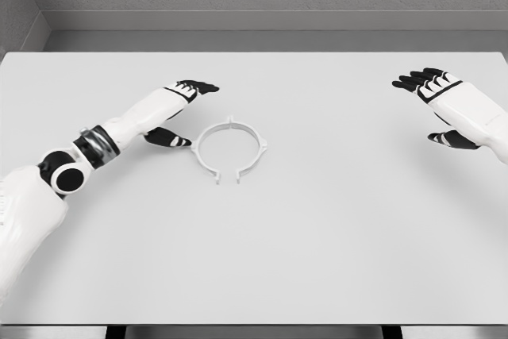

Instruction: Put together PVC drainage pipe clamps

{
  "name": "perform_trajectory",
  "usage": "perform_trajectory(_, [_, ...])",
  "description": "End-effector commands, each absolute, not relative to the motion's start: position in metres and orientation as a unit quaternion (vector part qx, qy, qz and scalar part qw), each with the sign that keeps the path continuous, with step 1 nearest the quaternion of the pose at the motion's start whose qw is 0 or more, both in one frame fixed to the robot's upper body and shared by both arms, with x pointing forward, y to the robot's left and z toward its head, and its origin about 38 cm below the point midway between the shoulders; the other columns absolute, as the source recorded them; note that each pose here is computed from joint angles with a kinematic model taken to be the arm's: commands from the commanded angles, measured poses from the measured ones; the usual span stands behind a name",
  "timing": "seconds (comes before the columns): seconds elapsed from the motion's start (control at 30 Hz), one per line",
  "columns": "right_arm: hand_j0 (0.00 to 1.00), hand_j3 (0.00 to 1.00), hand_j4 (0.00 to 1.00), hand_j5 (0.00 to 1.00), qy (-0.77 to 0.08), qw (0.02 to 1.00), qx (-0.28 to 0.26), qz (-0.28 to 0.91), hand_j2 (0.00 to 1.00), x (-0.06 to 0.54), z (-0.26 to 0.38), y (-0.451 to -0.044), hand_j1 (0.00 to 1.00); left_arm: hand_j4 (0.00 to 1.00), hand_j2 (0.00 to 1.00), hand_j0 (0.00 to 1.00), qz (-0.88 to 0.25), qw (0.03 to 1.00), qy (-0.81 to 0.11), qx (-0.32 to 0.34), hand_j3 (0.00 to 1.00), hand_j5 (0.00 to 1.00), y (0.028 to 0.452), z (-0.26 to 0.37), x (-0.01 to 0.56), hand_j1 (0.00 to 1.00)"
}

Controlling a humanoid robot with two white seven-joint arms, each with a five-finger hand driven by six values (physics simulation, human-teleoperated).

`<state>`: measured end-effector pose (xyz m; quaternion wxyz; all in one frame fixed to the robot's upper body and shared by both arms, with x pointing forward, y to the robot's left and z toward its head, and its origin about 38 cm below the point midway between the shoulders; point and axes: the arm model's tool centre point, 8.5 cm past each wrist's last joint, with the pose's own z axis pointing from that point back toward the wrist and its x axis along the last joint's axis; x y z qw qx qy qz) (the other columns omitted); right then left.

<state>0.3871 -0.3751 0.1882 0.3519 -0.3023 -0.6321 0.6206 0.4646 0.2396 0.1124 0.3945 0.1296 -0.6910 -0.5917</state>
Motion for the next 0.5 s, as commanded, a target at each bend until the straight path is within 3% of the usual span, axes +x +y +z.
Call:
perform_trajectory(0.0, [1.0,1.0,1.0,1.0,-0.634,0.353,-0.302,0.618,1.0,0.387,0.189,-0.375,1.0,1.0,1.0,1.0,-0.588,0.395,-0.694,0.128,1.0,1.0,0.238,0.113,0.464,1.0])
perform_trajectory(0.47, [1.0,1.0,1.0,1.0,-0.635,0.353,-0.301,0.618,1.0,0.387,0.189,-0.375,1.0,1.0,1.0,1.0,-0.589,0.39,-0.697,0.121,1.0,1.0,0.227,0.111,0.463,1.0])
